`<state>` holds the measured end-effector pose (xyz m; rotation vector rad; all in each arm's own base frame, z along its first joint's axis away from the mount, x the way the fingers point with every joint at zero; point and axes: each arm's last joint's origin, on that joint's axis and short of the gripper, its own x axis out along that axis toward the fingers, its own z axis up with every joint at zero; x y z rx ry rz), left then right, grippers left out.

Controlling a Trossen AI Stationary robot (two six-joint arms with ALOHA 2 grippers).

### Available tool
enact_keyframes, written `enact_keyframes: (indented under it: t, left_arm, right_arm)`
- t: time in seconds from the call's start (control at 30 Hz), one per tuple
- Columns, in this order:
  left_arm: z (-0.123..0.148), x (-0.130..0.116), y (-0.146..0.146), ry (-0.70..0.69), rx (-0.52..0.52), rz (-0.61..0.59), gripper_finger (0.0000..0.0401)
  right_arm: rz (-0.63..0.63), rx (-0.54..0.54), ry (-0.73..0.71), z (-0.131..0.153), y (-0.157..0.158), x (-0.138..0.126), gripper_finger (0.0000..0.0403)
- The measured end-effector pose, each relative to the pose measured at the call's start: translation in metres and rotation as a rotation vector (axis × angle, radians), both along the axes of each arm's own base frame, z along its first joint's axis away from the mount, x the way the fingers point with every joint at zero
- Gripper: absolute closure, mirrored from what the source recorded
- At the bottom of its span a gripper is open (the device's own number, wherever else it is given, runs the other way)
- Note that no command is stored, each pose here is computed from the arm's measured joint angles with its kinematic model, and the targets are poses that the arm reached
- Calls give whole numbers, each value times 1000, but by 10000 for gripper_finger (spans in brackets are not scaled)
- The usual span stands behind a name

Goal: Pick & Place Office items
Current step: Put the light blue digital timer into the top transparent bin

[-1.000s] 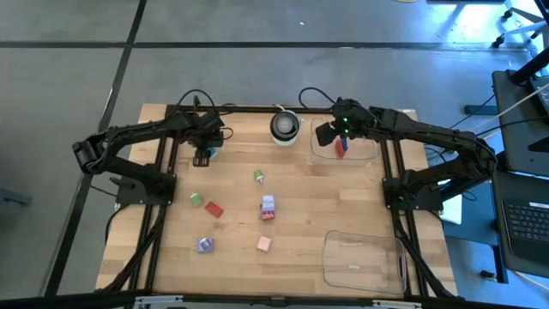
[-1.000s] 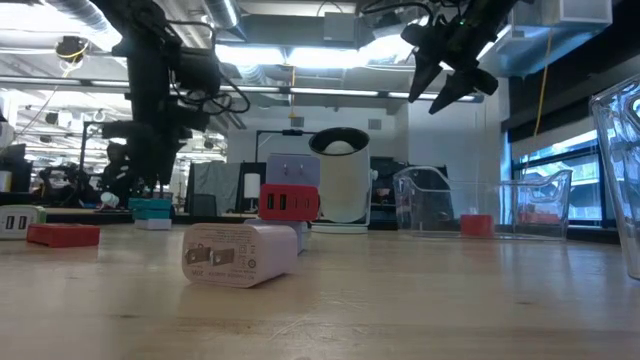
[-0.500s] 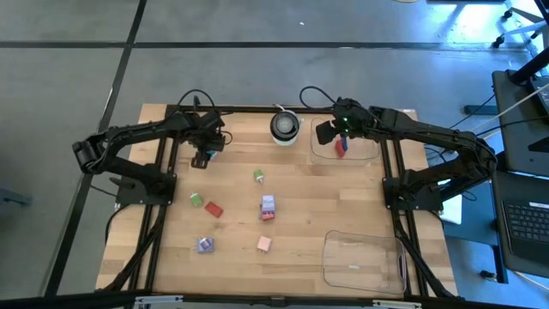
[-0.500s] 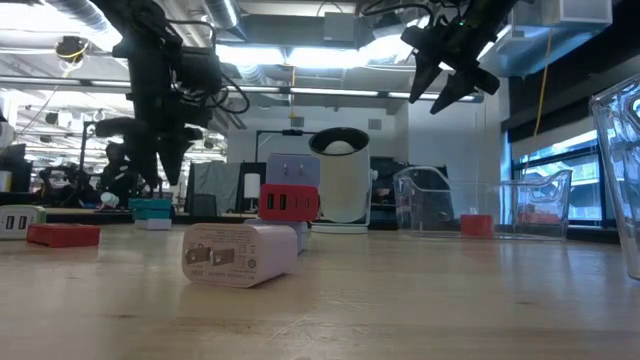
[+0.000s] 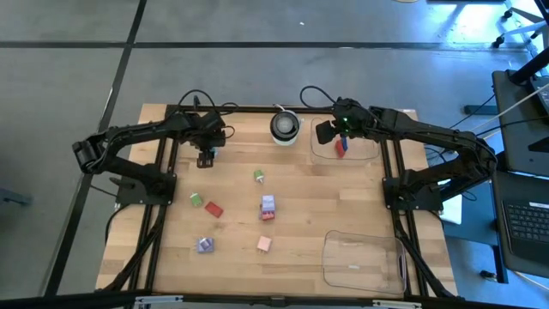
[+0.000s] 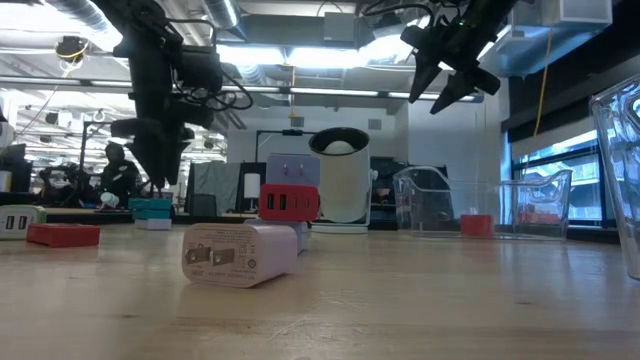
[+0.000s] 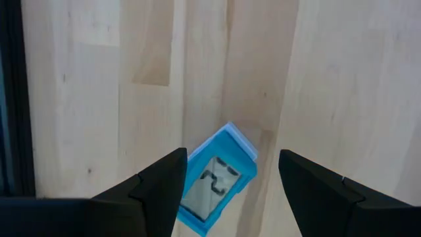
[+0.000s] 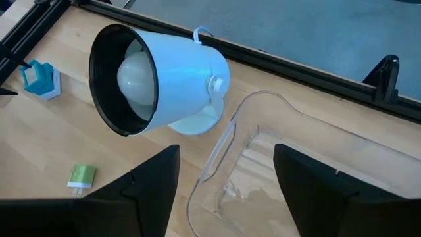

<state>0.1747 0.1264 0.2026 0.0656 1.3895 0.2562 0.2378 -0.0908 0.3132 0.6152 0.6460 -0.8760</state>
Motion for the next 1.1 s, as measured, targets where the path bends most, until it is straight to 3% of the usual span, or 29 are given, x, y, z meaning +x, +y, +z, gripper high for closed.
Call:
enact_keyframes:
  t: [0.67, 1.1]
  left_arm:
    - [0, 0, 0, 8, 3, -25, 162]
    - [-14, 4, 3, 118, -13, -288, 132]
  right_arm:
    - [-5, -5, 2, 0, 0, 0, 155]
    - [-4, -7, 3, 0, 0, 0, 155]
